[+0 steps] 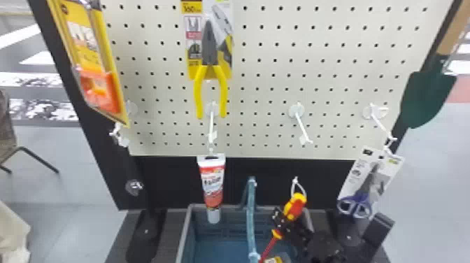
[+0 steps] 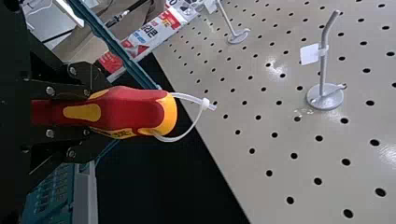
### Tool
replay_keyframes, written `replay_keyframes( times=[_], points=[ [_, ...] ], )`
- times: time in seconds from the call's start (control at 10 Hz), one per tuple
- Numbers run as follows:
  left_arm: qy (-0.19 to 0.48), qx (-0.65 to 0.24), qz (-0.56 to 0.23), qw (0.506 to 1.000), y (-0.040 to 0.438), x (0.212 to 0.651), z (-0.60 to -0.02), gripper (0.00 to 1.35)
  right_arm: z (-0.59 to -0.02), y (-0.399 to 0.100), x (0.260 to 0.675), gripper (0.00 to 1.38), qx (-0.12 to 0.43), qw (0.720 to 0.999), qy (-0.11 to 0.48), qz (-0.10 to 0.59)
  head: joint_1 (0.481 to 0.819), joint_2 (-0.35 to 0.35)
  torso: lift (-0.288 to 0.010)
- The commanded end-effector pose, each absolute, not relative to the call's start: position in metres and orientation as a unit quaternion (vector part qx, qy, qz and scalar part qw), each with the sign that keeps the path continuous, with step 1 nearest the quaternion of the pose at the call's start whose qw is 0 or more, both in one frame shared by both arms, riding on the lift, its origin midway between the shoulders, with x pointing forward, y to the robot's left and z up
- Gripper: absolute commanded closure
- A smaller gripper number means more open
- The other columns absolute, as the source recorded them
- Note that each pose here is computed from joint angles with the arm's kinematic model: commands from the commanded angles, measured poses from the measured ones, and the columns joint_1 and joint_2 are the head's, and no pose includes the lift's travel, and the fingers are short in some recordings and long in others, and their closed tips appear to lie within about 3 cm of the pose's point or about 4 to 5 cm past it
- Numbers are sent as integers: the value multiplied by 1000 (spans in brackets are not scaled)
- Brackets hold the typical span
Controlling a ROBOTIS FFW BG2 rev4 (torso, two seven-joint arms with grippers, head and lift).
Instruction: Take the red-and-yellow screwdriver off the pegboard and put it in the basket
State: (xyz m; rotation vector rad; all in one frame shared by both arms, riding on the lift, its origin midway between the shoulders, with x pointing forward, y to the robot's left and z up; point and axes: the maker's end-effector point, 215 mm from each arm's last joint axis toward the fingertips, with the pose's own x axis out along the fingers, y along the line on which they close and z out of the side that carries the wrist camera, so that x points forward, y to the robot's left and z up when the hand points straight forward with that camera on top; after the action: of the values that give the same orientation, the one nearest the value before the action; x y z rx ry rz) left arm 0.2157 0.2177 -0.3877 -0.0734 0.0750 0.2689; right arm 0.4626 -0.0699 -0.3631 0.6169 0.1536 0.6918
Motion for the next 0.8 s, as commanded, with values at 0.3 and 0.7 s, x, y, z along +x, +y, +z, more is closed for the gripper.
replay_keyframes(
  times=[0.3, 0.7],
  points=[
    [37, -39, 135, 989, 218, 215, -392, 243, -387, -57, 458, 1223, 313, 883, 95, 337, 549, 0, -100],
    [37, -40, 138, 989, 218, 214, -393, 243, -386, -59, 460, 509, 311, 885, 83, 337, 549, 0, -100]
  ],
)
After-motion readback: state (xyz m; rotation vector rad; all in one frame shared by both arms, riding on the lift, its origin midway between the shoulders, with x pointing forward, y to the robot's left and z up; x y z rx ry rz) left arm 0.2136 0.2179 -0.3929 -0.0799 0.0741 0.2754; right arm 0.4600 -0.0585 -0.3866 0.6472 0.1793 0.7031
